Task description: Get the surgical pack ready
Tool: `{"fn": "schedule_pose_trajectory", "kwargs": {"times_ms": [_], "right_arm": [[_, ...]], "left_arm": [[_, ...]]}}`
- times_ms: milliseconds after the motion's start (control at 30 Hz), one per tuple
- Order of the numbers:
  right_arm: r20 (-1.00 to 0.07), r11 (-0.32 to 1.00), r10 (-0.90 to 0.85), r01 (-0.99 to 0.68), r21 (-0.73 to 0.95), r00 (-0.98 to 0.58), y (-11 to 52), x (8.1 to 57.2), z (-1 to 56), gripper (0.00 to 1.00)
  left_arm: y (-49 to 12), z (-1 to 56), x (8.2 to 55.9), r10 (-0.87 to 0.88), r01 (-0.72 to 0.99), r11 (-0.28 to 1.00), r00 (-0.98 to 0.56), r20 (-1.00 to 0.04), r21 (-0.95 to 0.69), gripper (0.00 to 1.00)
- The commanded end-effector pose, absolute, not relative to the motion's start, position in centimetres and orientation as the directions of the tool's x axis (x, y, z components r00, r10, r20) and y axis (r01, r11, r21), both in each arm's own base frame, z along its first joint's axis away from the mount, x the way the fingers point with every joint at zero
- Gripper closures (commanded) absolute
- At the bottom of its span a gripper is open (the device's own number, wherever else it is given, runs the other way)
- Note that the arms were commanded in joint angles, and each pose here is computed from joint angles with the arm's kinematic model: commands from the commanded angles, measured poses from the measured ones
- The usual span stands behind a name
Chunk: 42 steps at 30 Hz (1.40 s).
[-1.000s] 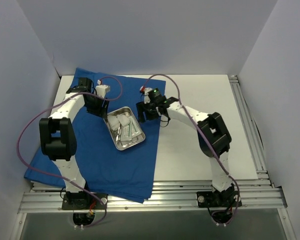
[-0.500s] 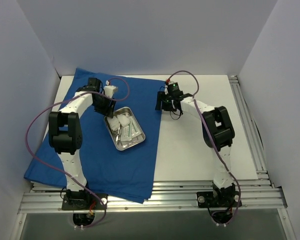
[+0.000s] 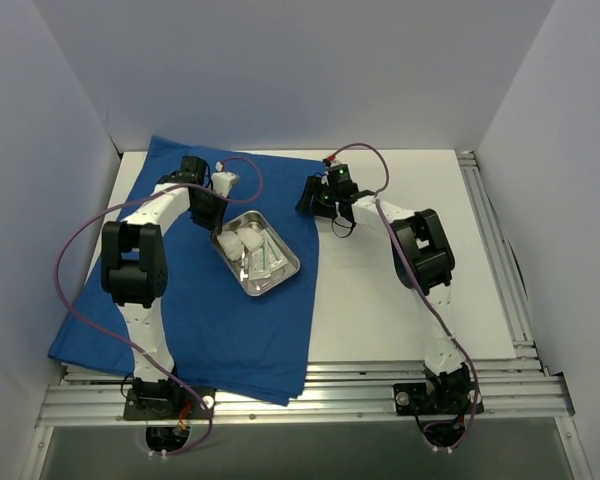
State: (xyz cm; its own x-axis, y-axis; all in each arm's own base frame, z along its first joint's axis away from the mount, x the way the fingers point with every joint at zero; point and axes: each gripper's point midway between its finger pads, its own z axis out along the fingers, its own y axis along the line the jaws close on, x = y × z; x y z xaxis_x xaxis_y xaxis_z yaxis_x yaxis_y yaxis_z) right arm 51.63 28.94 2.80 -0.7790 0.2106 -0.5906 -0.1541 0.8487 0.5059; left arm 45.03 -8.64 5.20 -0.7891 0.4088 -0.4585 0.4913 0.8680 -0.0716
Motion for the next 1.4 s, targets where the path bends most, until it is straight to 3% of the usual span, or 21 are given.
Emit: {"fn": "schedule_pose_trajectory", "kwargs": {"times_ms": [0,100,133,200,233,333,700,967,1200,1267,1300,1367], "right_arm": [[-0.498,0.821,0.242,-0.098,0.562,-0.833,30.3,49.6,-0.4,0.46],[-0.497,0.809,0.272,-0.084,0.582,-0.824,30.4,49.8,-0.3,0.57],[-0.495,0.805,0.280,-0.079,0.588,-0.823,30.5,49.9,-0.2,0.67],[-0.497,0.793,0.299,-0.078,0.604,-0.815,30.7,50.1,0.2,0.77],[-0.501,0.793,0.305,-0.076,0.605,-0.810,30.7,50.2,0.3,0.86],[-0.520,0.802,0.329,-0.058,0.595,-0.788,29.6,50.7,1.0,1.00],[-0.564,0.801,0.531,0.158,0.577,-0.633,18.2,50.4,2.9,1.00],[-0.558,0.768,0.637,0.378,0.517,-0.532,6.7,43.8,1.9,1.00],[-0.554,0.750,0.660,0.480,0.455,-0.507,3.0,37.2,1.0,1.00],[-0.557,0.755,0.655,0.482,0.445,-0.511,2.7,36.1,1.6,0.91],[-0.563,0.760,0.648,0.484,0.434,-0.513,2.5,35.8,1.9,0.70],[-0.602,0.776,0.620,0.506,0.376,-0.503,1.2,34.8,3.1,0.55]], "left_arm": [[-7.9,6.0,46.3,0.385,0.451,0.892,-0.789,-0.480,-0.025,0.83],[-7.0,6.4,46.0,0.360,0.414,0.910,-0.805,-0.473,-0.012,0.91],[-6.8,6.6,45.9,0.339,0.392,0.920,-0.813,-0.472,-0.015,0.94],[-5.7,7.0,45.7,0.298,0.350,0.937,-0.829,-0.474,-0.023,0.98],[-5.4,7.2,45.5,0.270,0.326,0.944,-0.837,-0.476,-0.039,0.98],[-4.2,7.7,44.8,0.214,0.283,0.956,-0.847,-0.486,-0.073,0.98],[-1.0,9.2,41.6,0.091,0.172,0.978,-0.861,-0.500,-0.119,0.98],[-1.6,10.5,40.4,-0.004,0.133,0.961,-0.869,-0.495,-0.242,0.98],[-6.8,9.2,39.3,0.019,0.192,0.909,-0.906,-0.422,-0.371,0.98],[-9.4,8.4,38.5,0.063,0.230,0.893,-0.915,-0.398,-0.386,0.98],[-10.1,8.1,38.2,0.073,0.238,0.889,-0.918,-0.390,-0.392,0.98],[-11.5,7.8,37.7,0.099,0.259,0.883,-0.919,-0.382,-0.393,0.98]]}}
